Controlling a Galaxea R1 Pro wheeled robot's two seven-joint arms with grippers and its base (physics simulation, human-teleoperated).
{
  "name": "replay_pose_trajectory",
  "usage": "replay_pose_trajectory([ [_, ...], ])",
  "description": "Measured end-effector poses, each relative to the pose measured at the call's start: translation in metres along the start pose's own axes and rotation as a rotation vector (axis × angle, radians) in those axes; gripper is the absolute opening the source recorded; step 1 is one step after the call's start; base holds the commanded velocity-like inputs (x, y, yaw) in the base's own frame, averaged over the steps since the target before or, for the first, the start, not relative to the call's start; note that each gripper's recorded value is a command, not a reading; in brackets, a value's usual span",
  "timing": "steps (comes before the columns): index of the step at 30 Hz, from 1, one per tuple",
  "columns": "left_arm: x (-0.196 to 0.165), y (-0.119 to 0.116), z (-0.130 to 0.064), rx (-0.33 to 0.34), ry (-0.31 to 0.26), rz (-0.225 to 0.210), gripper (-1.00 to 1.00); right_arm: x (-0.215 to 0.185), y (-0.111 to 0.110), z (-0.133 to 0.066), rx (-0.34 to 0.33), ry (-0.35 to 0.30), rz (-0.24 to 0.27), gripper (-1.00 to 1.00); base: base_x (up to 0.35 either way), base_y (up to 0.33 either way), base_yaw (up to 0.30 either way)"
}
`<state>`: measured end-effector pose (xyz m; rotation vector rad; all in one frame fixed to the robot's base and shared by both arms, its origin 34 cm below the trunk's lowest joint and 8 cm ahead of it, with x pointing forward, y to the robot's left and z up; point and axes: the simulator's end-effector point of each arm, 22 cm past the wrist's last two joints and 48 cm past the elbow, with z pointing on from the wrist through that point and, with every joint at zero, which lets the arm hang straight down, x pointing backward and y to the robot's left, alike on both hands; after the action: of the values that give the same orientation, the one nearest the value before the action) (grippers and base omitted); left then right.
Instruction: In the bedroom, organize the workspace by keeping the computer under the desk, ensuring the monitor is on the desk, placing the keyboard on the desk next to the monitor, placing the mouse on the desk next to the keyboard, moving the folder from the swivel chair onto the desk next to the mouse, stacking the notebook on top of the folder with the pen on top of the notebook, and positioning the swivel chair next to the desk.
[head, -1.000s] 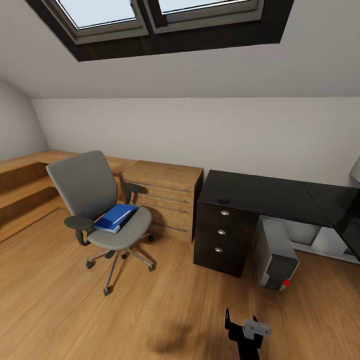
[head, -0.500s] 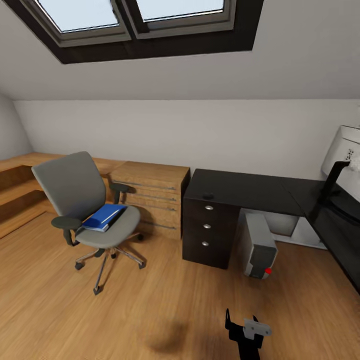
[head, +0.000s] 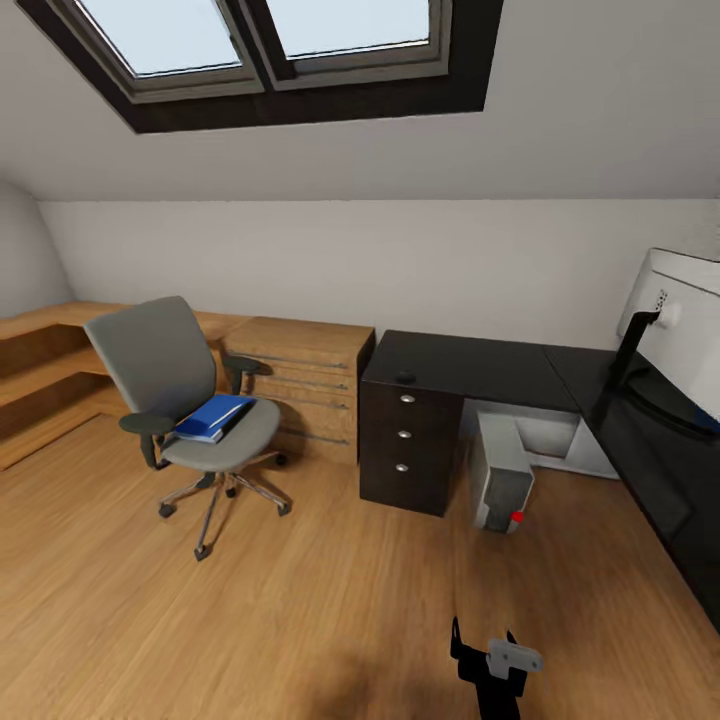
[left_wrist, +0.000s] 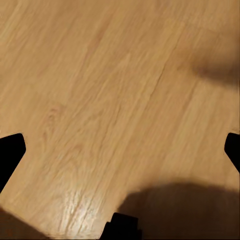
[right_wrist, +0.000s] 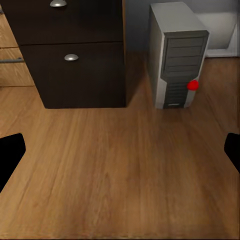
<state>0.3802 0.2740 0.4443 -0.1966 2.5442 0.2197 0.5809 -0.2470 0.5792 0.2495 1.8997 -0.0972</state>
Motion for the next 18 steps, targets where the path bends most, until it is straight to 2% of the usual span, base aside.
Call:
replay_pose_trajectory([
  [3, -0.0001, 0.0000, 0.0000, 0.000, 0.000, 0.000, 1.00, 0.0004, 0.0005, -0.0003, 0.000, 0.001, 0.000, 1.00, -0.336, -0.002, -0.043],
  [10, 0.0000, 0.0001, 0.0000, -0.001, 0.000, 0.000, 1.00, -0.0002, 0.0003, 0.0001, -0.001, 0.000, 0.000, 1.00, -0.337, 0.000, -0.169],
  [18, -0.0001, 0.0000, 0.0000, -0.001, 0.000, -0.001, 1.00, 0.0004, 0.0021, -0.0006, -0.003, 0.001, 0.001, 1.00, -0.337, -0.008, -0.033],
])
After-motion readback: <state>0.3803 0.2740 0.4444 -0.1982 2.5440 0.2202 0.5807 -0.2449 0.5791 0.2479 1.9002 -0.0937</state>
